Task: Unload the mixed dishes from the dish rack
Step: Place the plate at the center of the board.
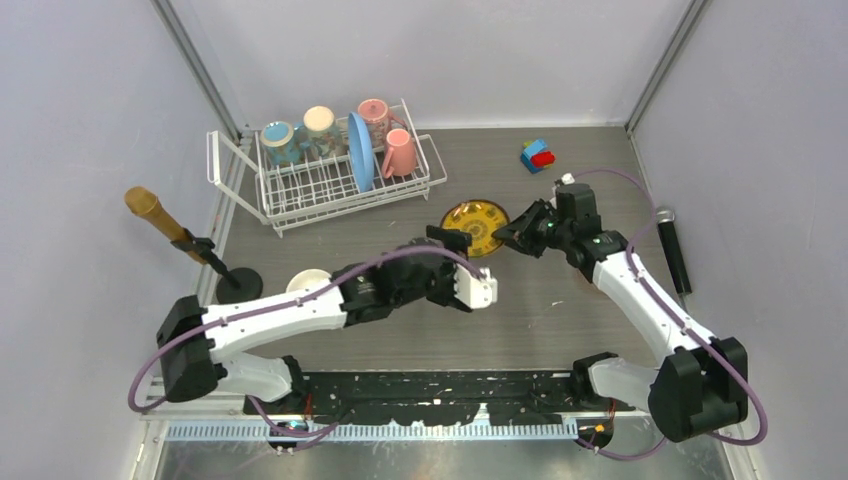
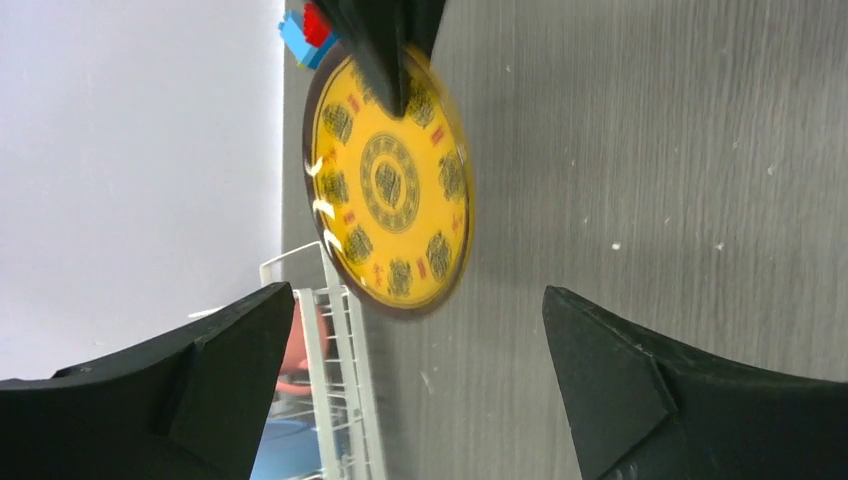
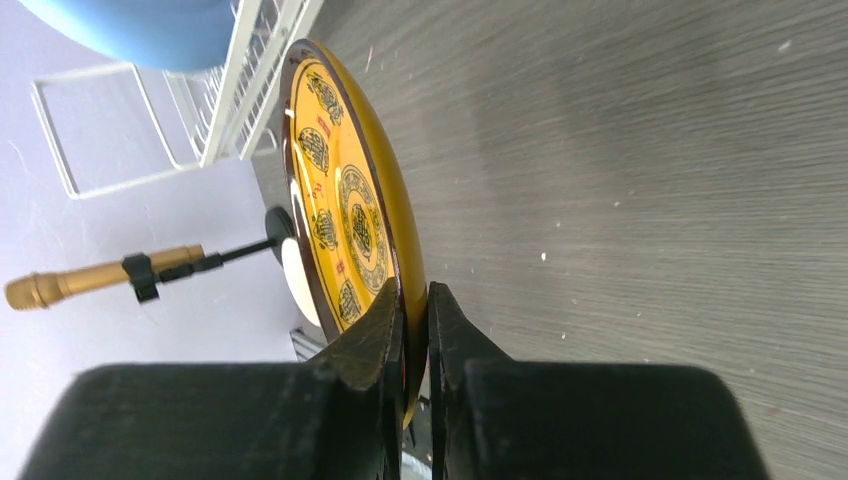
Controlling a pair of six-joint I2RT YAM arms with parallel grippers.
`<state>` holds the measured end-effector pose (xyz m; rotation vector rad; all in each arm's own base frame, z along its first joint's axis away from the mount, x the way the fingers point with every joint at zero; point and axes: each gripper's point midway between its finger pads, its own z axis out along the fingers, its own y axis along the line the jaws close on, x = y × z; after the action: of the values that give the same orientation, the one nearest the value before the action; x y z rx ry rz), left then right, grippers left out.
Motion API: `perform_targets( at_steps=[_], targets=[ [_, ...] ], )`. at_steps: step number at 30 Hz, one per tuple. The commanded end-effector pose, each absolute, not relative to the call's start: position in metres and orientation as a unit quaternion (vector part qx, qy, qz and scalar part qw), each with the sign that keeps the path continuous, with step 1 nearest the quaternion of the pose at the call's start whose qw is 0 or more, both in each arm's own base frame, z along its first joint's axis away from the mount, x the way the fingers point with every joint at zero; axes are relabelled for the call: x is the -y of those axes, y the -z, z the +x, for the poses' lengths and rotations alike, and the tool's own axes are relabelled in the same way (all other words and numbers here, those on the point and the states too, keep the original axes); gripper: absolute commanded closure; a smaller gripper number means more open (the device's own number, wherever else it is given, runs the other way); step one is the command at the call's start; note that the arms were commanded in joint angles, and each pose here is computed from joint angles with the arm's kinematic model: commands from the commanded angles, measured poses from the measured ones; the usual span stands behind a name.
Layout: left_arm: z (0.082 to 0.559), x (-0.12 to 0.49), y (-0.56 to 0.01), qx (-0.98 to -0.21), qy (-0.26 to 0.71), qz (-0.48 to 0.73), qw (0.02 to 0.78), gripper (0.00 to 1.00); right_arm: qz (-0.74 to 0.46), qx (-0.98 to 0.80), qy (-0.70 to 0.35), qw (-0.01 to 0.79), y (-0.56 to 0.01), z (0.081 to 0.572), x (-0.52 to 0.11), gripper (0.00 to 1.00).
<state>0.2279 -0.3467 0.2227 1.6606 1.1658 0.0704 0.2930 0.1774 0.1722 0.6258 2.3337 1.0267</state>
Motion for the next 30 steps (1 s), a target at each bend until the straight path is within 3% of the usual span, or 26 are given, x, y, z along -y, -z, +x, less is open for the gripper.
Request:
perform_targets(
  at_steps=[1, 3, 7, 12, 17, 21, 30],
  targets=[
    [0.232, 0.341, -0.286, -0.526, 0.158, 0.590, 0.592, 0.00, 0.265, -0.838, -0.360, 0.313, -0.191, 0.304, -0.139, 0.99],
    [0.251, 0.326, -0.311, -0.559, 0.226, 0.518, 0.607, 0.00, 0.291, -0.831, -0.337, 0.334, -0.191, 0.306, -0.113, 0.99],
    [0.302, 0.294, -0.347, -0.634, 0.245, 0.351, 0.644, 0.00, 0.372, -0.806, -0.267, 0.376, -0.183, 0.306, -0.034, 0.99],
    [0.323, 0.268, -0.330, -0.759, 0.258, 0.152, 0.579, 0.00, 0.497, -0.765, -0.216, 0.348, -0.142, 0.290, 0.050, 0.99],
    [0.302, 0.253, -0.287, -0.776, 0.282, 0.100, 0.555, 0.00, 0.581, -0.715, -0.198, 0.334, -0.117, 0.265, 0.102, 0.99],
    [0.294, 0.216, -0.268, -0.787, 0.240, 0.043, 0.566, 0.00, 0.631, -0.678, -0.142, 0.349, -0.106, 0.248, 0.134, 0.99],
    [0.281, 0.192, -0.241, -0.810, 0.206, 0.022, 0.549, 0.00, 0.658, -0.667, -0.093, 0.337, -0.088, 0.233, 0.147, 0.99]
  ],
)
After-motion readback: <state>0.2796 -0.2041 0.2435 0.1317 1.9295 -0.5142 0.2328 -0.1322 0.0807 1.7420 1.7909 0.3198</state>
